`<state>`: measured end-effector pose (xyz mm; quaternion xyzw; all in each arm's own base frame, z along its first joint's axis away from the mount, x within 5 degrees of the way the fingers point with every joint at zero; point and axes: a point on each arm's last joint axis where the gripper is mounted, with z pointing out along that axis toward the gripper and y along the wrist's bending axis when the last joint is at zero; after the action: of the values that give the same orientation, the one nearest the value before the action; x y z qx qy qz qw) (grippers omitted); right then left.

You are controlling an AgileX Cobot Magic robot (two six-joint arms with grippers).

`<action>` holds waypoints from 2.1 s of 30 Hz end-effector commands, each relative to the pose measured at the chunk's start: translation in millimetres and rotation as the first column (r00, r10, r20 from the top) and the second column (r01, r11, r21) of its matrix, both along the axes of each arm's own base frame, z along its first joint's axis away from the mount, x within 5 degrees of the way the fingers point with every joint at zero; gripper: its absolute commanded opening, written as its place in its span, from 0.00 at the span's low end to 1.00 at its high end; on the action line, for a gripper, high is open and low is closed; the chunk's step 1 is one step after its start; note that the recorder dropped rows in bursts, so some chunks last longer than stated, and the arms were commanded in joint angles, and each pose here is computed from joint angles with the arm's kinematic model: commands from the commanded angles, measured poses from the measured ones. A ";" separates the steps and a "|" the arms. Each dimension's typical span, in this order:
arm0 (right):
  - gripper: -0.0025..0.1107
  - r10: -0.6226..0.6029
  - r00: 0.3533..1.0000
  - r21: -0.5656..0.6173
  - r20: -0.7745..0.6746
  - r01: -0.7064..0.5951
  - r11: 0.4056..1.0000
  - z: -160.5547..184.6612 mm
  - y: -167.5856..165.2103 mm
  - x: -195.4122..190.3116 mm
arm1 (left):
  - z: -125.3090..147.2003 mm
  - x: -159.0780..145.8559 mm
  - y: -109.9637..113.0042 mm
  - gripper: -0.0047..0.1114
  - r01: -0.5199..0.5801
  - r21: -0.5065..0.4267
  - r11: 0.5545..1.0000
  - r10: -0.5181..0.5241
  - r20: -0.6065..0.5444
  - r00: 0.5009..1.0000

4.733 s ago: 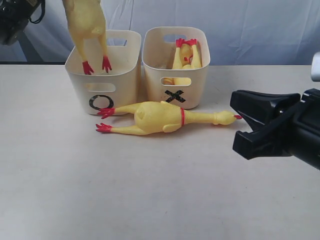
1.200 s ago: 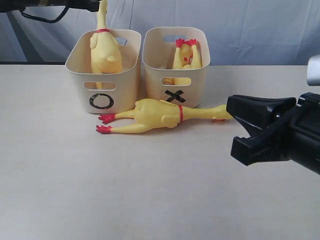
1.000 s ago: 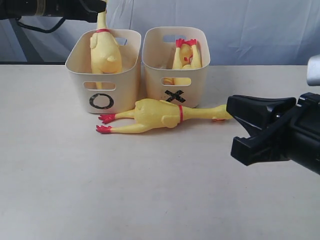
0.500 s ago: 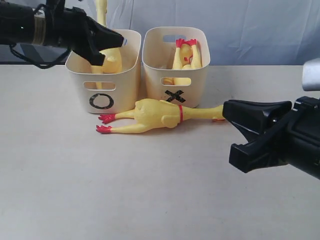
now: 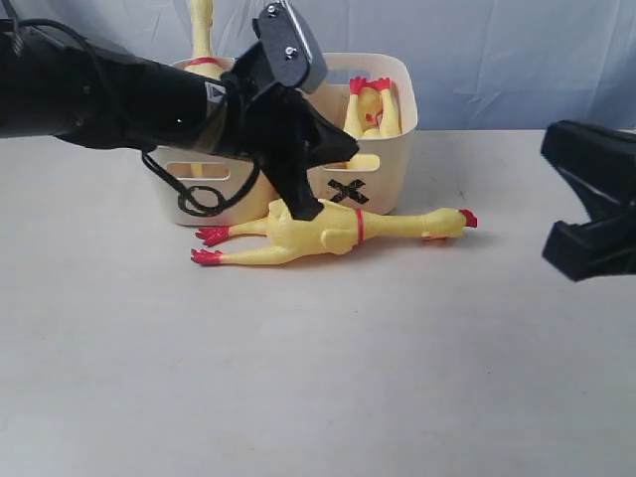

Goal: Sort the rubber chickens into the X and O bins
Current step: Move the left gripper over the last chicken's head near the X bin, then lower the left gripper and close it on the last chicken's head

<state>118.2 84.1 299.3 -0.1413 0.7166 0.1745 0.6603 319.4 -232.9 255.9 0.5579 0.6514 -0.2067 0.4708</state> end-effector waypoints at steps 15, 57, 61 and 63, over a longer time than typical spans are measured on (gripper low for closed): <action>0.01 -0.186 0.982 0.098 0.014 0.184 0.978 12.3 -46.9 -19.9 | -14.1 -45.0 -67.1 0.15 0.055 0.134 0.989 -0.077 0.161 0.984; 0.01 -0.168 0.986 0.034 -0.019 0.168 0.985 7.1 -45.4 -20.5 | -123.9 9.9 -128.4 0.46 -0.094 0.356 0.930 -0.004 0.266 0.964; 0.01 -0.159 0.987 0.035 -0.019 0.160 0.987 7.2 -44.7 -20.7 | -131.6 19.7 -129.0 0.46 -0.142 0.367 0.919 0.032 0.290 0.956; 0.01 -0.160 0.987 0.039 -0.026 0.161 0.986 6.7 -44.8 -20.7 | -132.8 23.5 -130.1 0.46 -0.148 0.362 0.920 0.039 0.293 0.955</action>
<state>98.2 39.6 306.6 -0.0648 0.7304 0.1352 0.6664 338.2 -360.5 124.4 0.6373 0.6283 0.0212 0.4457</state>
